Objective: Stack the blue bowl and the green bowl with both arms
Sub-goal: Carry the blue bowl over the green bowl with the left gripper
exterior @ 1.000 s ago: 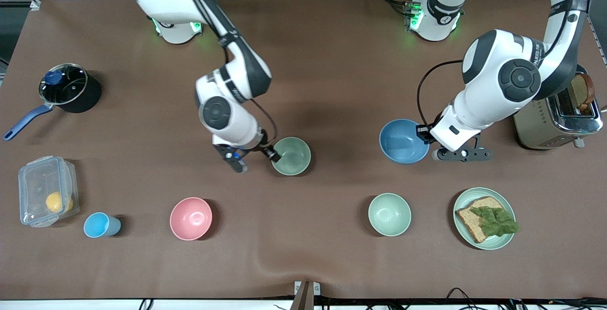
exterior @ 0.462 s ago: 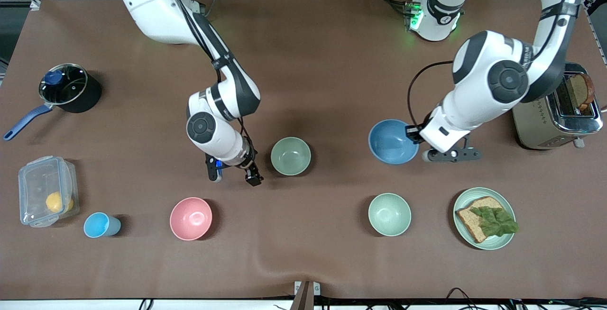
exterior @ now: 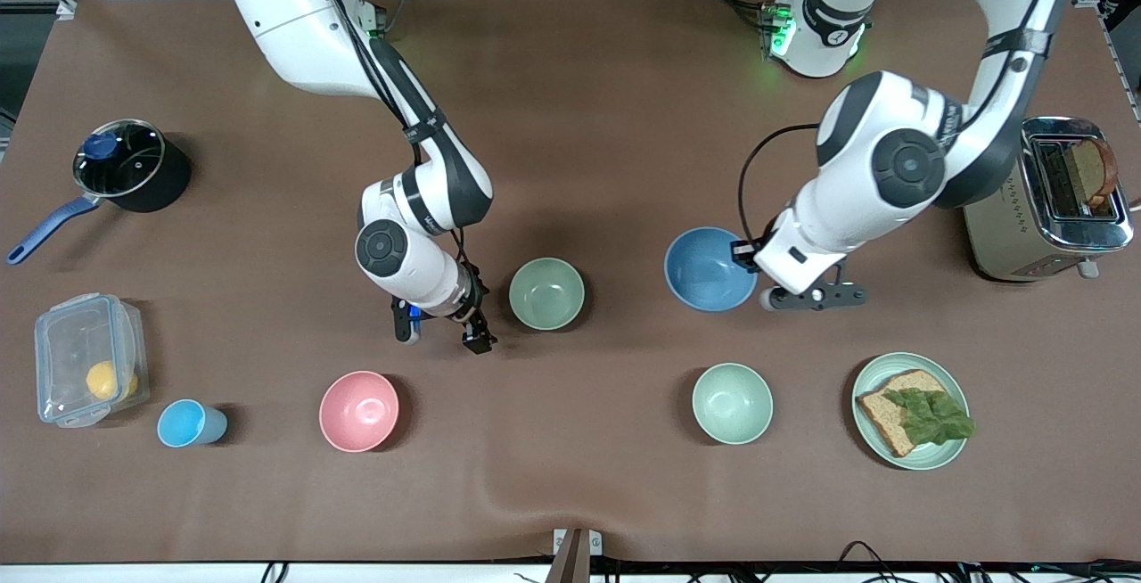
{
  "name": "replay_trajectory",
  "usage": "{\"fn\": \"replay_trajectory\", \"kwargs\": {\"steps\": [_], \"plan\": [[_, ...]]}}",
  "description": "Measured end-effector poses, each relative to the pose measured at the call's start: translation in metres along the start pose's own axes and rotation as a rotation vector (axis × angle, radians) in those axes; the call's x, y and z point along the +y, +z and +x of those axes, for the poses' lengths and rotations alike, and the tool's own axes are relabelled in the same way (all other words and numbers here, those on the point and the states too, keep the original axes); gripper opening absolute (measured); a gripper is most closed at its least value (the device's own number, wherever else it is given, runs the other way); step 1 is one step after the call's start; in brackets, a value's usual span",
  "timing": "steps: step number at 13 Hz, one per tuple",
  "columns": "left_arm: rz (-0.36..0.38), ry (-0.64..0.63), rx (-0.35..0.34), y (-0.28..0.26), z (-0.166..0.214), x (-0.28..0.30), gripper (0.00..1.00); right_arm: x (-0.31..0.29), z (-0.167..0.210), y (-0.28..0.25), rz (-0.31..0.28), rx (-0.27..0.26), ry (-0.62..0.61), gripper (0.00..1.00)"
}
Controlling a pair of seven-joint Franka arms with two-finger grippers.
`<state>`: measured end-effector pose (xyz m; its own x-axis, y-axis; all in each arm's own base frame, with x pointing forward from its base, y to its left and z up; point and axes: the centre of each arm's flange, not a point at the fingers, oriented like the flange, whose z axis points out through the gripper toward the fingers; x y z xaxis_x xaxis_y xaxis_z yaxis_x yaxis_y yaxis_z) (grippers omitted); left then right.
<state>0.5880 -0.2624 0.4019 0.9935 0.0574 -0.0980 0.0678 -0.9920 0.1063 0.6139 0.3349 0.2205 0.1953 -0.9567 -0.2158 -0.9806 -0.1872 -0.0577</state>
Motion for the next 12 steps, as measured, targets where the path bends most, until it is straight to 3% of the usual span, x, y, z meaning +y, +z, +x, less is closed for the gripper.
{"fn": "replay_trajectory", "kwargs": {"steps": [10, 12], "plan": [[-0.052, -0.215, -0.066, 0.059, -0.010, 0.123, 0.04, 0.004, 0.004, 0.015, -0.021, 0.006, 0.011, 1.00], [-0.062, -0.258, -0.053, 0.078, -0.012, 0.146, 0.04, 0.004, 0.005, 0.018, -0.025, 0.008, 0.012, 1.00]]}}
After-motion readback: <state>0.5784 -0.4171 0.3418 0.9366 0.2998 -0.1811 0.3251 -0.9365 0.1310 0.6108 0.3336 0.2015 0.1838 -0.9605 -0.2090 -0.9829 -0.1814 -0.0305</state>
